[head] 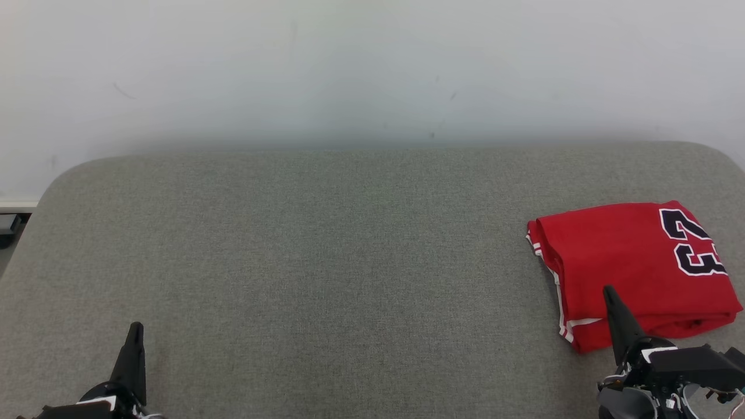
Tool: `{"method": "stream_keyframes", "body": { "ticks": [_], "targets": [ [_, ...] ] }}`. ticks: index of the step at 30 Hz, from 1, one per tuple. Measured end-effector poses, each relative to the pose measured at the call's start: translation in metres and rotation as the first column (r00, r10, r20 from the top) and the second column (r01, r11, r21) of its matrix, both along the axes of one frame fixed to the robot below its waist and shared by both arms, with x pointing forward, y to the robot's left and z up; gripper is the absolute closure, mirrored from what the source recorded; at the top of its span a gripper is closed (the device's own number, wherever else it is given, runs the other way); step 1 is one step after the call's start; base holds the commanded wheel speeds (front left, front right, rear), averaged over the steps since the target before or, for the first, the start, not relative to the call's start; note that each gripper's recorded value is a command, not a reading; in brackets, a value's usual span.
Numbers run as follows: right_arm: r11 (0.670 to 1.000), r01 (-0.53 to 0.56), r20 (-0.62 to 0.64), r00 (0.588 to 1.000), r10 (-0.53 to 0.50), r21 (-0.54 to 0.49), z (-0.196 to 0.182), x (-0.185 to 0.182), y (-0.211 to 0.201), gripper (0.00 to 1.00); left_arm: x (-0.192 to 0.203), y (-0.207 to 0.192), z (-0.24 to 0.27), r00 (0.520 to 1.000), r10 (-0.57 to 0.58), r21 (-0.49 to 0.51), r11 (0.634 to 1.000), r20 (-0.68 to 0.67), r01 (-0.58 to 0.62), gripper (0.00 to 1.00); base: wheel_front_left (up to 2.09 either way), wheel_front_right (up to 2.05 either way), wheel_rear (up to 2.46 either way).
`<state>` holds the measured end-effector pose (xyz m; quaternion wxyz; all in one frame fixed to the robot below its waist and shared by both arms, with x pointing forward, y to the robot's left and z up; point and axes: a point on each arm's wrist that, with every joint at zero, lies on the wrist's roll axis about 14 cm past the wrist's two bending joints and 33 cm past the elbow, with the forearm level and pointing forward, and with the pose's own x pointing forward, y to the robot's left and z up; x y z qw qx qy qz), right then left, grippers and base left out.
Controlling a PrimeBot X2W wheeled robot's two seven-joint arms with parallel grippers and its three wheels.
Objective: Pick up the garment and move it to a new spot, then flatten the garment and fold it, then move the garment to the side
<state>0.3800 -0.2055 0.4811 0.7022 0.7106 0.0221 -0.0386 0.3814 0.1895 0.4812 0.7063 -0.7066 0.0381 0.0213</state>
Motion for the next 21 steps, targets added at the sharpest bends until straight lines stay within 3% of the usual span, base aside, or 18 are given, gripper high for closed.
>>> {"method": "stream_keyframes", "body": {
  "ticks": [21],
  "targets": [
    [1.0,-0.001,0.0,1.0,0.001,0.0,0.0,0.0001,0.0003,1.0,0.0001,0.0,0.0,1.0,0.0,0.0,1.0,0.0,0.0,1.0,0.0,0.0,0.0]
  ]
}}
